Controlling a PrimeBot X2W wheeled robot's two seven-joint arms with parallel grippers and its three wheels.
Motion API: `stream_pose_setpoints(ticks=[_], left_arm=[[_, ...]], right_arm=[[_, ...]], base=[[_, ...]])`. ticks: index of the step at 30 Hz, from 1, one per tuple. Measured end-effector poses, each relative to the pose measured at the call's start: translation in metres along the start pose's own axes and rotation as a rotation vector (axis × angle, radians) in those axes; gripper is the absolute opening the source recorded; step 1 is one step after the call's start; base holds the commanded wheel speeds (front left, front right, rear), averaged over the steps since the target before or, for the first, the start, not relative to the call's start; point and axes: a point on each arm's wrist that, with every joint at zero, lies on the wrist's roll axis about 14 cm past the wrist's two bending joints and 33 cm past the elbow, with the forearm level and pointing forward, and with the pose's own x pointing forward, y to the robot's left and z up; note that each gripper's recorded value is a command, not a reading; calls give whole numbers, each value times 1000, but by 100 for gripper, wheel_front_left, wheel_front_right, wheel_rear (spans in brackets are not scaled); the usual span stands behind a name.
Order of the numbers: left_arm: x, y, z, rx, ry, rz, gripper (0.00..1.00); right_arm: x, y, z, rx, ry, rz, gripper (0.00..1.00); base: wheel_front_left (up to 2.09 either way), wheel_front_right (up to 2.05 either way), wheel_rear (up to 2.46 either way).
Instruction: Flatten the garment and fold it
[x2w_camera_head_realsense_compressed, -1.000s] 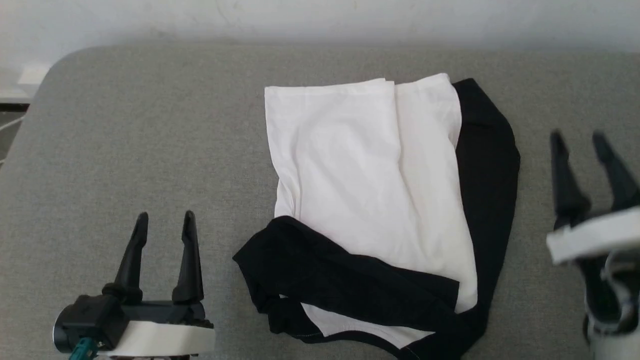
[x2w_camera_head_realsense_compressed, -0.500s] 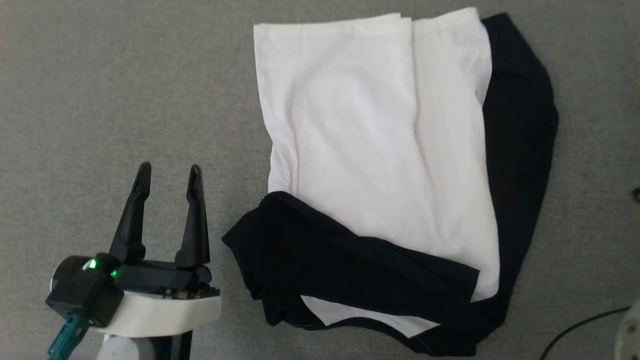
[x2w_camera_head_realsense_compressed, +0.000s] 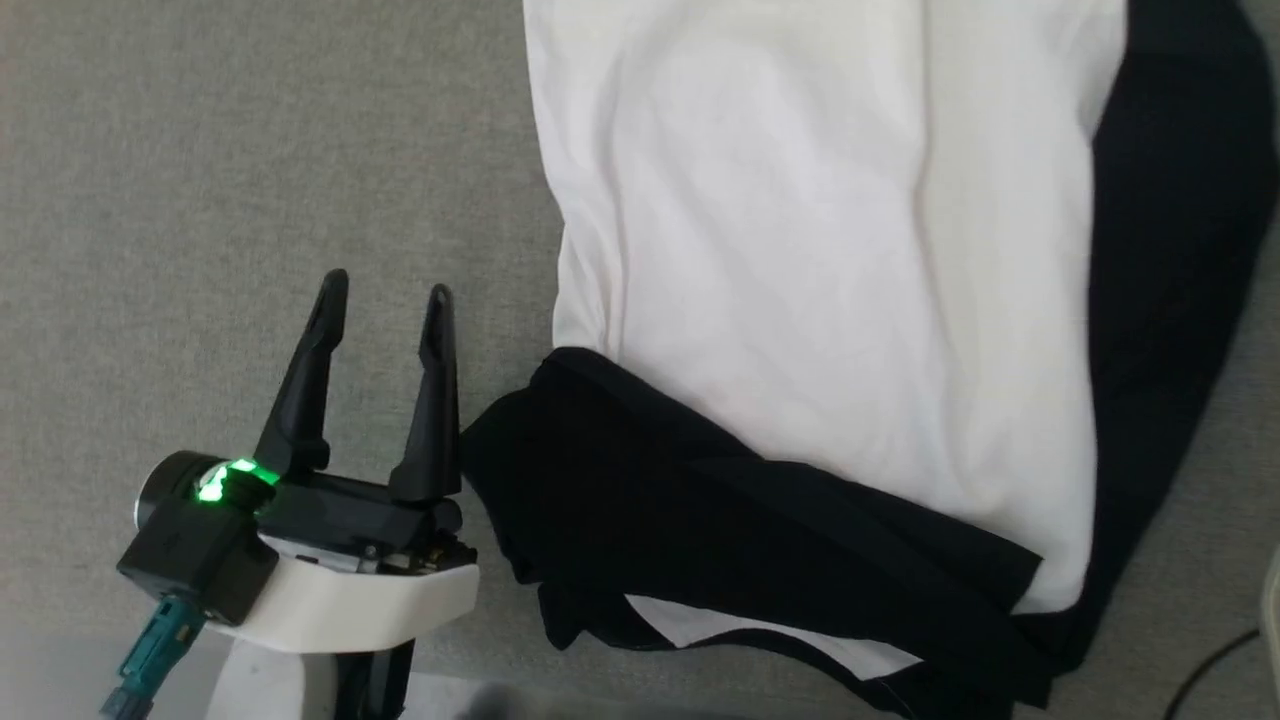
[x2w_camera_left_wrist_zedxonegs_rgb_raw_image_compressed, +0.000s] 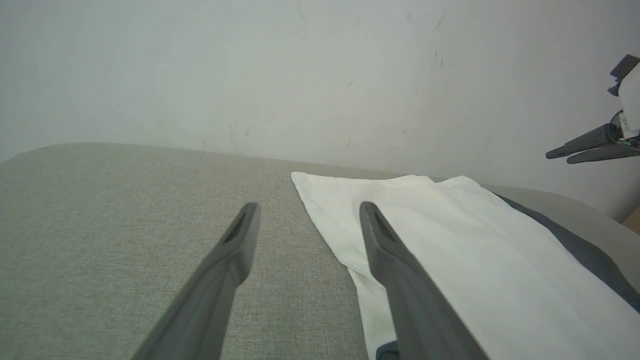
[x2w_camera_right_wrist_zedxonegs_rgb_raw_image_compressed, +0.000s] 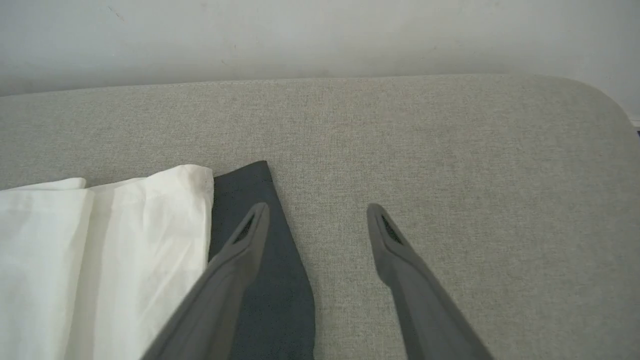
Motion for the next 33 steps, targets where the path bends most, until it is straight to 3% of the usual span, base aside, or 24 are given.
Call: stream_pose_setpoints(ticks=[8,22,23,24,25,26,33], left_arm=[[-5,14,-14,18,47,38,100],[-8,27,-29,36,99,73,100],[-7,28,-30,37,100,75,100],[-7,29,-30,38,99,77,100],[-6,29,-30,38,98,78,100],[-6,30,-31,37,100,80,100],[-5,29,-31,30,98,80,100]], right_arm=[[33,20,-33,2,131,29,100],[68,30,-63,-1,208,19,100],[69,30,-63,6,207,19,78],[70,29,-63,9,206,17,36],[71,29,-63,10,205,15,9],[71,29,-63,12,204,15,0],[64,27,-57,34,166,20,0]], base=[[0,0,0],[0,0,0],[0,0,0],[0,0,0],[0,0,0],[0,0,0],[0,0,0]])
